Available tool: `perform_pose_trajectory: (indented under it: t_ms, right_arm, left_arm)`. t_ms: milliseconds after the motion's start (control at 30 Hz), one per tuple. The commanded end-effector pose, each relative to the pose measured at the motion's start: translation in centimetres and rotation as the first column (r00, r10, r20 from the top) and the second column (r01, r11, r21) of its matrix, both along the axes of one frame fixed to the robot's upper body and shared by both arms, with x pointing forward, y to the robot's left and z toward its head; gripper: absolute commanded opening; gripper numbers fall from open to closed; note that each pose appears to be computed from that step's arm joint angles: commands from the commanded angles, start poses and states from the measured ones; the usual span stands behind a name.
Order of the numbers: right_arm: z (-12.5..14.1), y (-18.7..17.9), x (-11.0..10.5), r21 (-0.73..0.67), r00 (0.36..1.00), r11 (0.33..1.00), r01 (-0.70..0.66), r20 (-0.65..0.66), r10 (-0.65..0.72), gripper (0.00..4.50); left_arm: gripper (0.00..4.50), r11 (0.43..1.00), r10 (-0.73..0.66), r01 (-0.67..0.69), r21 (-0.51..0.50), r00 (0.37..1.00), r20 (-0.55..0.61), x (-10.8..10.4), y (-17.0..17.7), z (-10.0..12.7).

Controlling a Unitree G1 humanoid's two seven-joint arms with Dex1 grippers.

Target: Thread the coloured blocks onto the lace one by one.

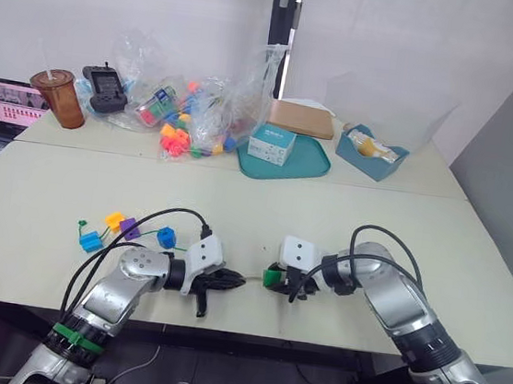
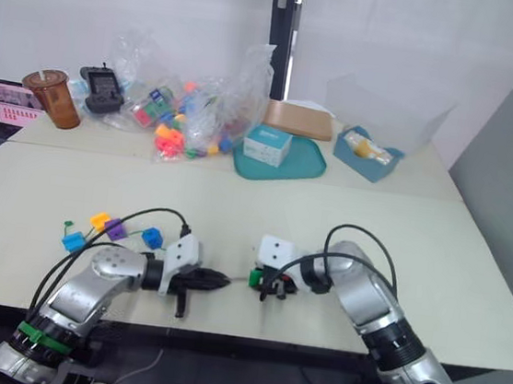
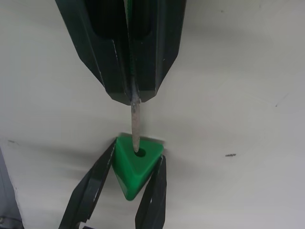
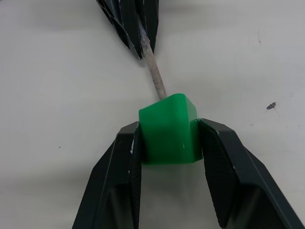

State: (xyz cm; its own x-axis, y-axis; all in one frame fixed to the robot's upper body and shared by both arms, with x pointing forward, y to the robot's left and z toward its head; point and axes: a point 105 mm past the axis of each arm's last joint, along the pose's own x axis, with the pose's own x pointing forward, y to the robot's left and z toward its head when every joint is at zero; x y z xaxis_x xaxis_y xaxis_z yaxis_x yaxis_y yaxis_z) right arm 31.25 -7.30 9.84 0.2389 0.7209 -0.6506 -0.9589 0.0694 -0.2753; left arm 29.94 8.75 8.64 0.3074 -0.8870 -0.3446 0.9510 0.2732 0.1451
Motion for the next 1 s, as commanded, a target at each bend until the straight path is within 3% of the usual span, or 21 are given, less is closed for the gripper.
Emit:
perform_pose_trajectory:
  t_ms: [33,700,1000]
  right_arm:
    - [-3.3,-0.9,-1.3,-0.089,0.993,0.996,-0.002,-0.121,-0.009,1.28]
    - [-4.1,-1.1,-1.6,-0.117,0.986,0.993,-0.021,-0.166,0.001,1.28]
    - [-3.9,-2.1,-0.7,-0.142,0.982,0.990,-0.026,-0.190,-0.001,1.28]
  left_arm:
    - [0.00,1.000,-0.022,0.023,-0.011,0.999,0.033,0.0,-0.6,0.6]
    - [0.00,0.998,-0.040,0.041,-0.048,0.999,0.024,-0.2,-1.3,1.2]
    - [0.00,0.997,-0.053,0.054,-0.047,0.998,0.023,0.5,-0.6,1.9]
